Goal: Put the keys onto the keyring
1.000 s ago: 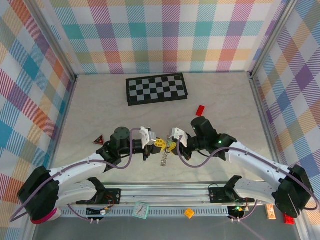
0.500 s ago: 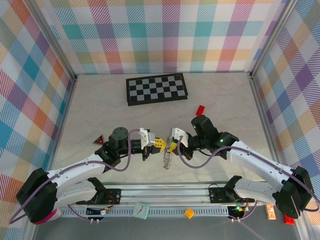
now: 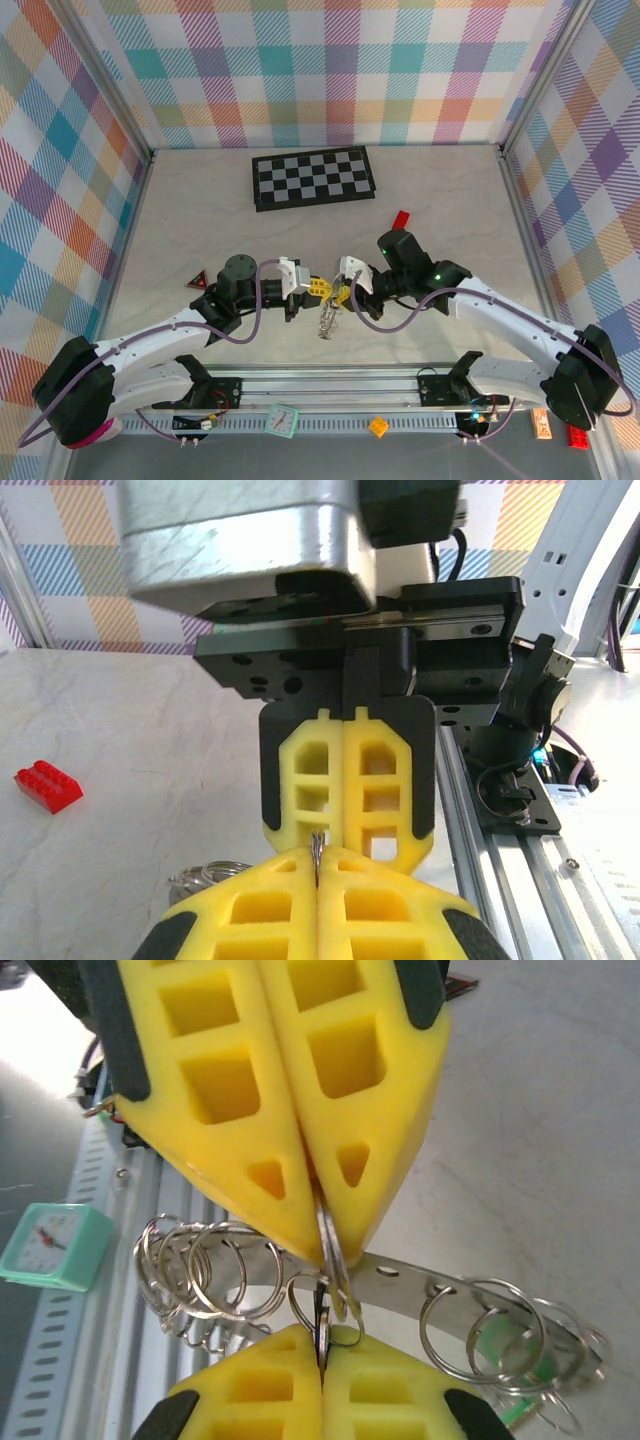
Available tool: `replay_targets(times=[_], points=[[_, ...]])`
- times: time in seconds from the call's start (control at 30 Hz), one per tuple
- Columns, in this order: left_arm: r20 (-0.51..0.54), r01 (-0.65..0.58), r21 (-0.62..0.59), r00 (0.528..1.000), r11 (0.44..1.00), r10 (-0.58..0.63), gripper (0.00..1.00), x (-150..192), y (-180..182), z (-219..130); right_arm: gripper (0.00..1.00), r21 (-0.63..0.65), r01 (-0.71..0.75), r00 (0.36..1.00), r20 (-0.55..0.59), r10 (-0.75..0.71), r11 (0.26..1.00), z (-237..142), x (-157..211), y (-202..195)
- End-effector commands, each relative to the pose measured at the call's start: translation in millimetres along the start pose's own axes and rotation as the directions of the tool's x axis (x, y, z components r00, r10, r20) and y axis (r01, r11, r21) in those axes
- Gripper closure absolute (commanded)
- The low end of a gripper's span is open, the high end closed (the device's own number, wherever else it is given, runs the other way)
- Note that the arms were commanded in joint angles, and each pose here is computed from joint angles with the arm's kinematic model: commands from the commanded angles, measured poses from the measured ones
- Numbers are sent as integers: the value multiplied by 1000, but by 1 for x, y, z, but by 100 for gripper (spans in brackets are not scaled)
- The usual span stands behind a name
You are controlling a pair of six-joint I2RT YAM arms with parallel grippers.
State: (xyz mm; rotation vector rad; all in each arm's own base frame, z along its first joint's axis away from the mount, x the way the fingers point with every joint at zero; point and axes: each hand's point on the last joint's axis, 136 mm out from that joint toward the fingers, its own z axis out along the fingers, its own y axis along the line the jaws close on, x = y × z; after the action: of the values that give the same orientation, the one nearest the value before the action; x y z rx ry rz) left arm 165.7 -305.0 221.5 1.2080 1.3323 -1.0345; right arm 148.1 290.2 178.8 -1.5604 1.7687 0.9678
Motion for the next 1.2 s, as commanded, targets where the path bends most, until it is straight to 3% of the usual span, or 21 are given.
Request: replay_targets(times=[0.0,0.17,0.33,0.5,0.83,1.17], points=[[94,-83,22,992,996,81,100,-27,-6,-2,100,-129,-55,998,-27,52,990,5,2,17],[92,-87,21,992,996,85,100,-26,-5,-1,100,-117,-47,998,-38,43,992,7,1,13],[71,-78,28,995,997,75,100,-20,-6,0,100,121,4,999,-38,1,993,-3,2,-21],[15,-79,5,997,997,79,100,-8,-3,-2,100,221,59,998,11,-63,974,-19,-7,-27],[-39,-82,-44,996,996,81,100,0,4,-4,100,181,68,997,13,-71,981,-22,-3,-14],[-76,-62,-44,995,997,58,100,7,7,0,100,249,26,996,73,-45,968,-26,-11,-24]])
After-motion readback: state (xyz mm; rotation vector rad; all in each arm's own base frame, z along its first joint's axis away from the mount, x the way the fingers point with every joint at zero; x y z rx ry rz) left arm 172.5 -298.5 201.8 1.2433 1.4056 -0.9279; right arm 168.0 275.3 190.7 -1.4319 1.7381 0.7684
